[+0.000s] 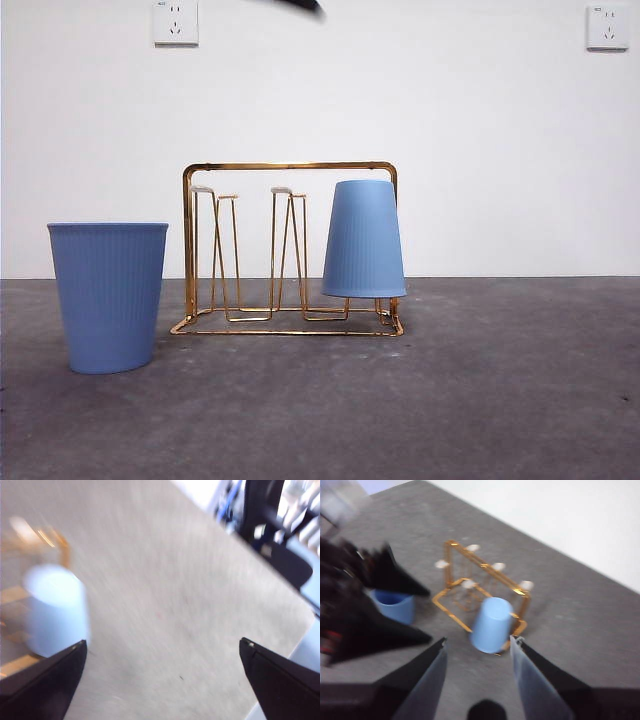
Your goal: Pick up cup 1,put cup 1 in the cup rack,pick up cup 2,put cup 2 in the cup rack
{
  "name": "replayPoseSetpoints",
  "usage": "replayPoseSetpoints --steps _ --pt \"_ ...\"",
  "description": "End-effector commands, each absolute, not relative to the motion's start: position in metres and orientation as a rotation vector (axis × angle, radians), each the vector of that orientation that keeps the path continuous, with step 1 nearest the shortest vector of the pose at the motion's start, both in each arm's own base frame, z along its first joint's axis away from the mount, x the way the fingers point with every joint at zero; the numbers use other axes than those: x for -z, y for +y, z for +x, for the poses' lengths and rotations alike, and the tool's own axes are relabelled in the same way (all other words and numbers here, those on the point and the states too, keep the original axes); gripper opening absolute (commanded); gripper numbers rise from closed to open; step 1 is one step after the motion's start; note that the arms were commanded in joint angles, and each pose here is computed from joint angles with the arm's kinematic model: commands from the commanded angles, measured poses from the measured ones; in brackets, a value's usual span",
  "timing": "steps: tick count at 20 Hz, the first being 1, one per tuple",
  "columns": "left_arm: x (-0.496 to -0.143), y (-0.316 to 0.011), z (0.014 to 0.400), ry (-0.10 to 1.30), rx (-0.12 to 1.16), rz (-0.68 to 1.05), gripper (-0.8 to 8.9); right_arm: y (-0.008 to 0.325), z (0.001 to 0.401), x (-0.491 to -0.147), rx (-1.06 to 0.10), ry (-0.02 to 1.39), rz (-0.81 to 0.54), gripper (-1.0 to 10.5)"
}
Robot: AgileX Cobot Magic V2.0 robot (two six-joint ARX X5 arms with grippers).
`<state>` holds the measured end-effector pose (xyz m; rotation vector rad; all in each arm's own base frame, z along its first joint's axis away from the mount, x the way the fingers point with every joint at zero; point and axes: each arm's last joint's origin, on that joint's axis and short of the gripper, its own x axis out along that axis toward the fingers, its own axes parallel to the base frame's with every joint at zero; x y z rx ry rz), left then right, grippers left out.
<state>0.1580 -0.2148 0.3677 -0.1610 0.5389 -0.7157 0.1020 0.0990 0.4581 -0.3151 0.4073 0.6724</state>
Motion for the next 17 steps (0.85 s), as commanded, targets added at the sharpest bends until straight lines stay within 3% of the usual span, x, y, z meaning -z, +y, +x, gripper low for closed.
replayPoseSetpoints --steps 1,9,15,17 --pt "-0.385 -0.185 0.141 0.463 0.660 -0.107 5.31 0.117 0.117 -0.454 -0.725 0.437 -0.265 2.2" --pt "-0.413 -0.086 0.081 0.320 0.359 -0.040 5.30 0.185 0.176 -0.425 -0.886 0.537 -0.147 2.2" --pt "-0.412 -0.029 0.043 0.259 0.248 -0.058 5.30 0.237 0.222 -0.381 -0.946 0.641 -0.076 2.3" --pt "-0.409 -0.017 0.034 0.263 0.240 -0.073 5.30 0.251 0.235 -0.365 -0.959 0.675 -0.060 2.8"
